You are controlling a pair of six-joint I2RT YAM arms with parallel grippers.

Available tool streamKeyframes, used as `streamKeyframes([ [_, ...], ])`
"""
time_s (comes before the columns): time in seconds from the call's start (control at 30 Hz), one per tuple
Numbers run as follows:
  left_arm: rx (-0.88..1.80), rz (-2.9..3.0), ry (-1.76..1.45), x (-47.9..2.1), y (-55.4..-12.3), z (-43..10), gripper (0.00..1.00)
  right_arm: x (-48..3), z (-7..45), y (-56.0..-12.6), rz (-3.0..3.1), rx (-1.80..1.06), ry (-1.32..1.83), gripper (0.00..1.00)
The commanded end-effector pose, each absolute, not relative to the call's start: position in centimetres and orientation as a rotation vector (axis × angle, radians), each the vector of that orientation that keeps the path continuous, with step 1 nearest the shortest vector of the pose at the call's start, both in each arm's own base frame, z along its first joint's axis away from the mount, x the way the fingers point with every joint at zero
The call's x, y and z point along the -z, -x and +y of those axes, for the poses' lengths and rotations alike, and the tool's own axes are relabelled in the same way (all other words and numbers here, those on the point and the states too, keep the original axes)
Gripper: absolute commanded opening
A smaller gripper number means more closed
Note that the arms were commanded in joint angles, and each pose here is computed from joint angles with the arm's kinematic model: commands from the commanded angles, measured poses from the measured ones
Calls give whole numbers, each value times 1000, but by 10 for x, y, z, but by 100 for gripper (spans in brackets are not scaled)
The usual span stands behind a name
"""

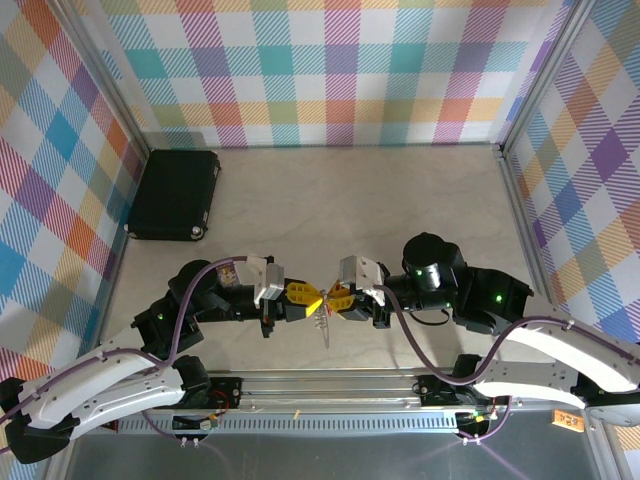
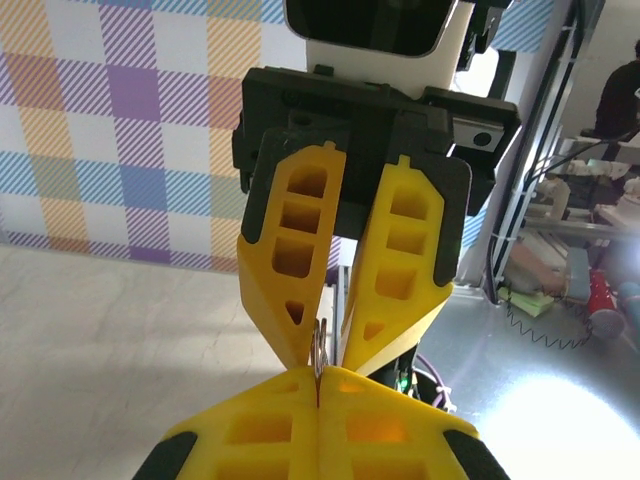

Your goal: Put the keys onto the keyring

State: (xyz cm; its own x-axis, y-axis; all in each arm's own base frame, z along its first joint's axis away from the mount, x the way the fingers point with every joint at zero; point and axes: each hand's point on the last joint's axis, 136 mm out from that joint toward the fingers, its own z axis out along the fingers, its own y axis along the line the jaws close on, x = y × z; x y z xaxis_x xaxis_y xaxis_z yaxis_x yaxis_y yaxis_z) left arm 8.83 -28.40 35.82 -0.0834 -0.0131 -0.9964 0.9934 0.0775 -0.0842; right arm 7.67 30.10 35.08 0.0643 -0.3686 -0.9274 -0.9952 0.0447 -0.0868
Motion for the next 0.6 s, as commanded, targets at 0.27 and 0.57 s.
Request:
streamKeyframes([
  [0.27,1283,1184,-1055,-383,-81,-280,0,-363,304,-68,1388,-980,1442,5],
  [0.57,1151,1285,-1056,-370,-95,-276,12,-354,299,-71,1430,-884,1533,0],
])
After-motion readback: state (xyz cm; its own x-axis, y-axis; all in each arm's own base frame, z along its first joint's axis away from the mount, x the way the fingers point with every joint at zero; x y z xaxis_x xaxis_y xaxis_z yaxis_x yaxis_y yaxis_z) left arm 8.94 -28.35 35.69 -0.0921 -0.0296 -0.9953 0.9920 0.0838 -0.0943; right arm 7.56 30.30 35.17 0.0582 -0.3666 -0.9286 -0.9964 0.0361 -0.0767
